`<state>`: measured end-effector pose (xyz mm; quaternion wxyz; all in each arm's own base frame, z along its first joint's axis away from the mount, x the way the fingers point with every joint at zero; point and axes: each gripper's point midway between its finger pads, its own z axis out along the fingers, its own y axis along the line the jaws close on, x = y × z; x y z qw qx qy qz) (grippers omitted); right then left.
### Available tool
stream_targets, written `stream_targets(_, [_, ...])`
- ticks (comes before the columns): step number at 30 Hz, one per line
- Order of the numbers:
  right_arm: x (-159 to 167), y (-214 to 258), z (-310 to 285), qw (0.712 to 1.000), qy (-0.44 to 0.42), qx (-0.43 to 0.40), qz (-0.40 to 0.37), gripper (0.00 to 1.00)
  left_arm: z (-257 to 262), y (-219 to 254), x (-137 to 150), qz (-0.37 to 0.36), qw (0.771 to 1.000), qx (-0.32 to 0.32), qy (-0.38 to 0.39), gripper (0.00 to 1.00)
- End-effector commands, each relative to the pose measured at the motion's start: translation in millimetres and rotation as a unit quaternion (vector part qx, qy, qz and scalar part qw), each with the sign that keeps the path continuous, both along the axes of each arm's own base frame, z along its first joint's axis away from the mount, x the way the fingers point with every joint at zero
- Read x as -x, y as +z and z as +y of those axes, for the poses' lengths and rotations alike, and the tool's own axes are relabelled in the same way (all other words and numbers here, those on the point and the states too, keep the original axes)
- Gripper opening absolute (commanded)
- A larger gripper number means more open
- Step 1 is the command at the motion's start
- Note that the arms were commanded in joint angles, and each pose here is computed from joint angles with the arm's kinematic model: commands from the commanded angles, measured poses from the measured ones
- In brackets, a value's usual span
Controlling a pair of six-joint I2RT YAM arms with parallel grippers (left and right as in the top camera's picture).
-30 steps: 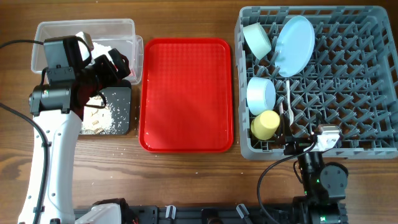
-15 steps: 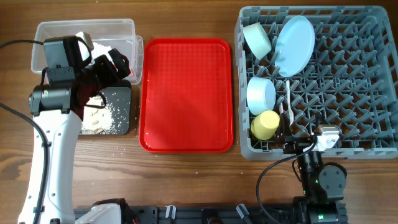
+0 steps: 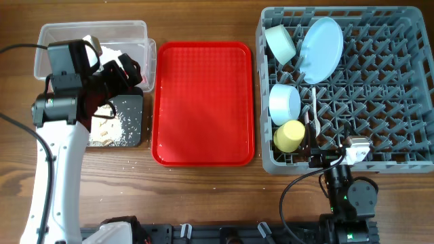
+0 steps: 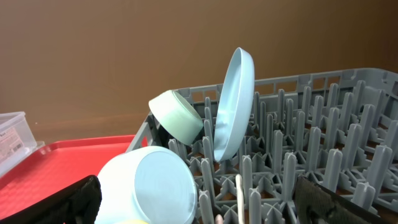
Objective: Sort waste into correct bins and load items into the dishwasher rack
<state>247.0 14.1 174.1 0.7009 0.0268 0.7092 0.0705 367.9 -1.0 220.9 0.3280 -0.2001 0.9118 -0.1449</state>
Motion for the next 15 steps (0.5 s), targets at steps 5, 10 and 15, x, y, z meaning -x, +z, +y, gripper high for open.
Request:
stream_targets(5, [1, 2, 1, 1.0, 0.004, -0.011, -0.006, 1.0, -9, 16, 54, -0.182, 0.983, -0.012, -0.011, 1.0])
stream_targets(10, [1, 2, 1, 1.0, 0.004, -0.011, -0.007, 1.0, -19, 32, 87, -0.322, 0.943, -0.062, -0.06, 1.0])
stream_targets(15, [1, 2, 1, 1.0, 0.004, -0.011, -0.007, 1.0, -33, 36, 117, -0.44, 0.884, -0.114, -0.11, 1.0])
